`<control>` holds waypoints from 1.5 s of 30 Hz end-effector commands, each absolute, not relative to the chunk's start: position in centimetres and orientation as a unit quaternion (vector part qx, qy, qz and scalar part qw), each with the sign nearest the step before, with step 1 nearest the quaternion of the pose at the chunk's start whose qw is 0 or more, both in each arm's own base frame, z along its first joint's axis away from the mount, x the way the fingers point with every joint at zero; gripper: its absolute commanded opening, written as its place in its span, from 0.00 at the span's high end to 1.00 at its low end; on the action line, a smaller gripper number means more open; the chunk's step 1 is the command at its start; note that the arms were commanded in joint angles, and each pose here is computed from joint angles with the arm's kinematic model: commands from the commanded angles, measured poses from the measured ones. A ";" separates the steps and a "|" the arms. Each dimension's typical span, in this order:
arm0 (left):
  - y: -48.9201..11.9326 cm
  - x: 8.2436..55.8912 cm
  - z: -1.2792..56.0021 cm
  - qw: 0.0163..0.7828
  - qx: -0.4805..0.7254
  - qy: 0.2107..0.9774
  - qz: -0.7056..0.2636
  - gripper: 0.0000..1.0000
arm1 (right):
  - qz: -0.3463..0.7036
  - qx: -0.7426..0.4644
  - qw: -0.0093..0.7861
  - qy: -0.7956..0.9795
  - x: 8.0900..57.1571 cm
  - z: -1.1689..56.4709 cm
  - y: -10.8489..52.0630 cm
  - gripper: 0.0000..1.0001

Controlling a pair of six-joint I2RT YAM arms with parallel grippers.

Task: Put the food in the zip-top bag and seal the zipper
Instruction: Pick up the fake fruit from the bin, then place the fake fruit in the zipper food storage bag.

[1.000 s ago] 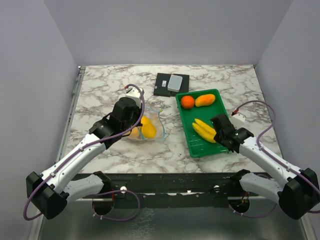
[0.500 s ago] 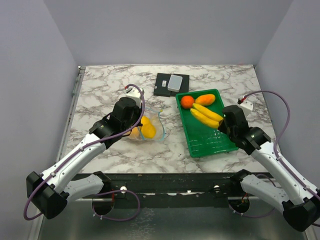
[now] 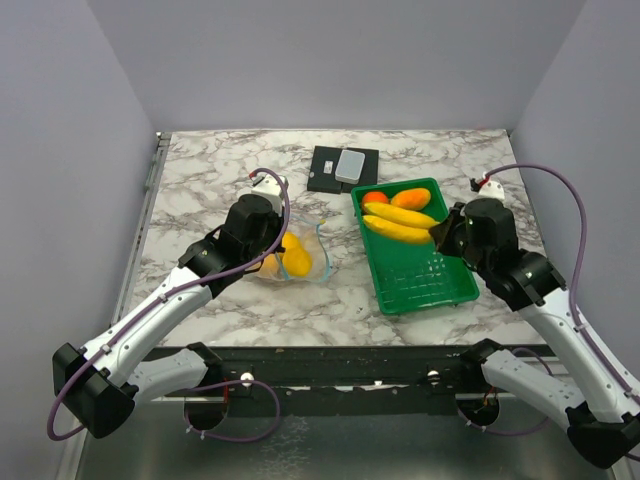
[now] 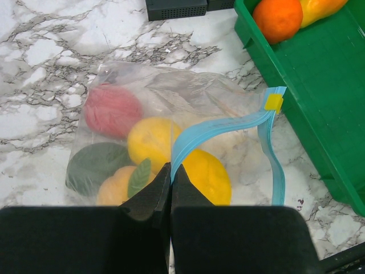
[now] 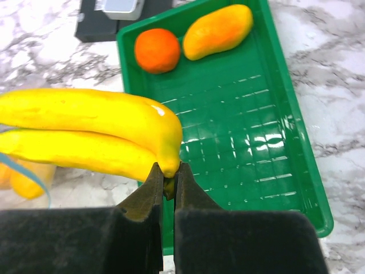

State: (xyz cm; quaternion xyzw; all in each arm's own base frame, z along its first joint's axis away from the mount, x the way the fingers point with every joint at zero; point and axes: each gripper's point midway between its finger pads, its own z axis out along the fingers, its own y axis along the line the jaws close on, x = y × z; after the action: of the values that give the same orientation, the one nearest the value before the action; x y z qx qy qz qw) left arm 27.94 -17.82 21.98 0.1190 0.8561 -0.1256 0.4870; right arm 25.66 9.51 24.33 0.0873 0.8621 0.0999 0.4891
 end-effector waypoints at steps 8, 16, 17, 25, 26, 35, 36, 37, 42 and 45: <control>-17.9 28.1 22.0 0.489 0.114 0.855 -0.129 1.00 | 0.209 -0.034 0.509 0.834 24.3 28.8 14.0 0.99; -17.8 28.2 21.8 0.489 0.112 0.856 -0.126 1.00 | 0.224 -0.059 0.494 0.838 23.9 28.9 15.7 0.99; -17.8 28.2 21.8 0.488 0.112 0.857 -0.126 1.00 | 0.224 -0.061 0.494 0.838 23.9 28.9 16.0 0.99; -17.9 28.2 21.6 0.485 0.113 0.858 -0.124 1.00 | 0.197 -0.081 0.497 0.841 23.7 28.8 18.0 0.99; -17.9 28.2 21.5 0.485 0.113 0.858 -0.124 1.00 | 0.189 -0.083 0.499 0.842 23.7 28.8 18.1 0.99; -17.9 28.2 21.6 0.485 0.113 0.859 -0.124 1.00 | 0.087 -0.078 0.509 0.853 23.8 28.6 19.5 0.99; -17.9 28.2 21.5 0.484 0.113 0.859 -0.124 1.00 | 0.067 -0.077 0.509 0.855 24.0 28.4 19.7 0.99; -17.9 28.2 21.6 0.484 0.113 0.859 -0.124 1.00 | 0.058 -0.074 0.510 0.855 23.9 28.5 19.7 0.99; -17.9 28.2 21.7 0.485 0.114 0.858 -0.125 1.00 | 0.021 -0.079 0.505 0.859 23.8 27.7 21.3 0.99; -18.0 28.2 21.7 0.485 0.114 0.857 -0.127 1.00 | -0.001 -0.080 0.505 0.860 23.7 27.3 22.0 0.99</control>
State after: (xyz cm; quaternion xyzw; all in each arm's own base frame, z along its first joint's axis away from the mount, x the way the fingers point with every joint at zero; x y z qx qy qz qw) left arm 28.04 -17.88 21.64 0.1200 0.8586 -0.1231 0.4829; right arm 23.41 23.01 26.65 -0.1100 0.8653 0.0512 0.4863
